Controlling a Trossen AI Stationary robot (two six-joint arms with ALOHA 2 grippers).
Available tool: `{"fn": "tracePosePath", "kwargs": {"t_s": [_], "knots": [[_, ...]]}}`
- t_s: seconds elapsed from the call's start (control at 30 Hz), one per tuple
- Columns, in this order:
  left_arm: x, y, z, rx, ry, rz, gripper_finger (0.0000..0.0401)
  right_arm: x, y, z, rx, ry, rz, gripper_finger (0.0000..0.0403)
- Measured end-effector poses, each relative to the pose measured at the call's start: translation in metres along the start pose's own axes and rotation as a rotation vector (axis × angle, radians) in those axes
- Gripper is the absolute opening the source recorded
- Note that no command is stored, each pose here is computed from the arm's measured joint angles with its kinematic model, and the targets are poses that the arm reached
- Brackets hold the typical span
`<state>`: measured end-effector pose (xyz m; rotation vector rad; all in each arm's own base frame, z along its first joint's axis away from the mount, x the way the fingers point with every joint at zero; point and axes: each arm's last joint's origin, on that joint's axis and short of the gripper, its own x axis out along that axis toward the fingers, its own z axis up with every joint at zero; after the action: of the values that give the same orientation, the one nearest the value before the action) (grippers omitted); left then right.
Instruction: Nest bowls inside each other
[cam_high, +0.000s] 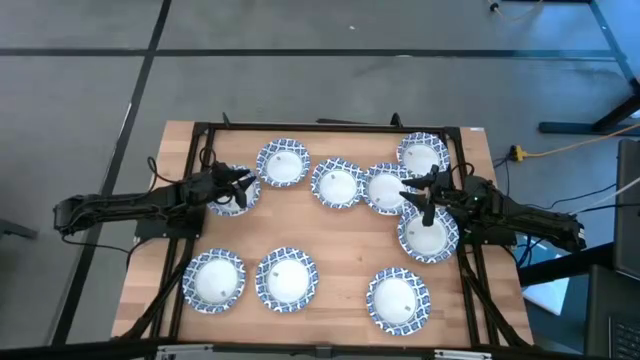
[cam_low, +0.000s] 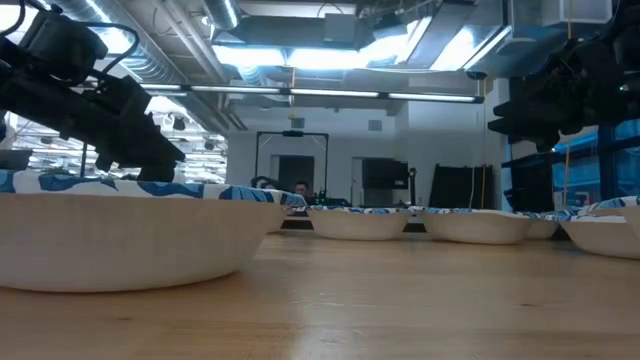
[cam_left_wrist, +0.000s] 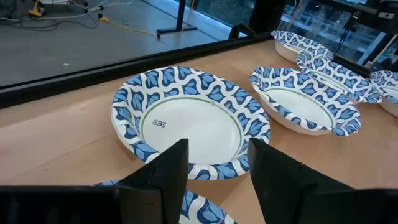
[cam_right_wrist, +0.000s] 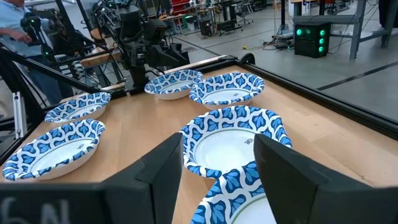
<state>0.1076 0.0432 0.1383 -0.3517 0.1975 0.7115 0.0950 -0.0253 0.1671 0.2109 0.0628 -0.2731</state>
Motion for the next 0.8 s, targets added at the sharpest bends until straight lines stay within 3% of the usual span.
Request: {"fn": "tracePosePath", "kwargs": {"t_s": [0.8], "knots": [[0.0000,0.0000,0.0000,0.000,0.000,0.000,0.0160,0.0000,0.0002,0.0008,0.001,-0.007,0.001,0.0198]]}}
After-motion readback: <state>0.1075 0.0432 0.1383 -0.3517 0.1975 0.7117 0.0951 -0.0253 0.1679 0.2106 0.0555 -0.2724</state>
